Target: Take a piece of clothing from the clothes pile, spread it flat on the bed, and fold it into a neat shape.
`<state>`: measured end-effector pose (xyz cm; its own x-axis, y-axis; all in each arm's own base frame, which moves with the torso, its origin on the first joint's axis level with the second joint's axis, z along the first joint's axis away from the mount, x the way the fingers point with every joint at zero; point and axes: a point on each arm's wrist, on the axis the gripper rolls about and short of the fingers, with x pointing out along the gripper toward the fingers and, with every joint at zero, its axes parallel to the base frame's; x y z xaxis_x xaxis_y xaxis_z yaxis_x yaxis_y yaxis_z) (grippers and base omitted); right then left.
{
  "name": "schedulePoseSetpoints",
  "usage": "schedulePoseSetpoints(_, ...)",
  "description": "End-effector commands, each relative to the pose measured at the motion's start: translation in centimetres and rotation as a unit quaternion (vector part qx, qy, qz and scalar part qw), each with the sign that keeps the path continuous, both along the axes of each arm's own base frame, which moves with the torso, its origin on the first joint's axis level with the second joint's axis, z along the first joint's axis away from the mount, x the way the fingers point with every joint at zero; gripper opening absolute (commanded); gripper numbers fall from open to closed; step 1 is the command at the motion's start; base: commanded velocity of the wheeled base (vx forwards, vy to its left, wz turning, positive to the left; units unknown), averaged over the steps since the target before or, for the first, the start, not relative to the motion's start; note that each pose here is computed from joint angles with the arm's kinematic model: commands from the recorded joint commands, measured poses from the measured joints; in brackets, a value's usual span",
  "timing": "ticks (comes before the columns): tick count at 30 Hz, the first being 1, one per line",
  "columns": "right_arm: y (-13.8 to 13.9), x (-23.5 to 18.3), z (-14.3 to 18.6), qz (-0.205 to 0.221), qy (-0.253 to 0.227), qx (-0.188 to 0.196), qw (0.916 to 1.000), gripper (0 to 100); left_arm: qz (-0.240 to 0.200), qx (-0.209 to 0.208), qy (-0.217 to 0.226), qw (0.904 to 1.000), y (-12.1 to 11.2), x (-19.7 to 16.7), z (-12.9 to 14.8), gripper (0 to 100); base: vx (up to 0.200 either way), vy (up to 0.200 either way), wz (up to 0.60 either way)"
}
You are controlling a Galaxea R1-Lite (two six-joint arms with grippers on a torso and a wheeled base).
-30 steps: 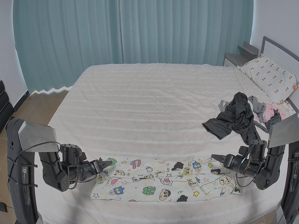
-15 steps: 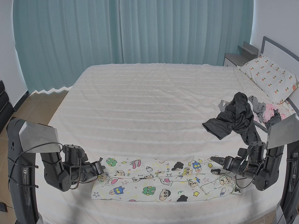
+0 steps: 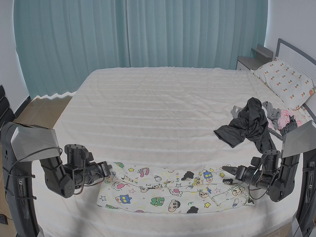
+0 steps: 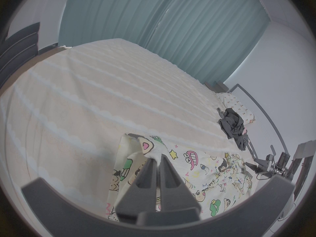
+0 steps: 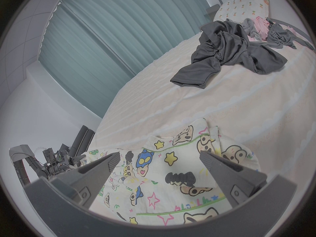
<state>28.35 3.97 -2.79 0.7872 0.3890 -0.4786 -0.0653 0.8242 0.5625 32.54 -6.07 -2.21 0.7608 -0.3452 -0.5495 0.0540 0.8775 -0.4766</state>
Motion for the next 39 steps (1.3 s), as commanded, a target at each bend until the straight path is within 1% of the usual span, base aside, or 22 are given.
schedulePoseSetpoints(1,0.0,0.0,-0.1,0.001,0.002,0.000,1.0000,100,0.002,0.000,0.004,1.0000,0.1,0.1,0.1,0,0.000,0.000,0.00)
schedulePoseSetpoints(6,0.1,0.0,-0.3,0.002,0.005,-0.001,1.0000,100,0.005,0.005,0.013,0.9999,0.3,-0.1,-0.1,0,0.000,0.000,0.00)
schedulePoseSetpoints(7,0.1,0.0,-0.3,0.002,0.005,-0.001,1.0000,100,0.005,0.005,0.013,0.9999,0.3,-0.1,-0.1,100,0.000,0.000,0.00)
schedulePoseSetpoints(9,0.0,0.0,-0.3,0.002,0.004,-0.003,1.0000,100,0.014,0.011,0.015,0.9997,0.4,-0.1,-0.3,100,0.000,0.000,0.00)
schedulePoseSetpoints(13,0.0,0.0,-0.4,0.003,0.005,-0.004,1.0000,100,0.018,0.013,0.015,0.9997,0.5,-0.2,-0.3,100,0.000,0.000,0.00)
schedulePoseSetpoints(18,0.0,0.0,-0.4,0.002,0.005,-0.004,1.0000,100,0.014,0.009,0.015,0.9997,0.5,-0.9,0.4,100,0.000,0.000,0.00)
schedulePoseSetpoints(22,0.0,0.0,-0.4,0.002,0.005,-0.004,1.0000,100,0.011,0.012,0.021,0.9996,0.4,-1.1,0.2,100,0.000,0.000,0.00)
schedulePoseSetpoints(27,0.0,0.0,-0.4,0.002,0.005,-0.004,1.0000,100,0.013,0.017,0.049,0.9986,0.6,-1.2,-0.2,100,0.000,0.000,0.00)
schedulePoseSetpoints(28,0.0,0.0,-0.4,0.002,0.005,-0.004,1.0000,100,0.013,0.019,0.062,0.9978,0.6,-1.3,-0.5,100,0.000,0.000,0.00)
schedulePoseSetpoints(30,0.0,0.0,-0.4,0.002,0.005,-0.004,1.0000,100,0.011,0.022,0.072,0.9971,0.6,-1.4,-1.0,100,0.000,0.000,0.00)
schedulePoseSetpoints(34,0.0,0.0,-0.4,0.002,0.004,-0.004,1.0000,100,0.003,0.030,0.077,0.9965,0.5,-1.3,-1.7,100,0.000,0.000,0.00)
schedulePoseSetpoints(39,0.0,0.0,-0.4,0.002,0.004,-0.004,1.0000,100,-0.008,0.025,0.075,0.9968,0.1,-1.2,-1.7,100,0.000,0.000,0.00)
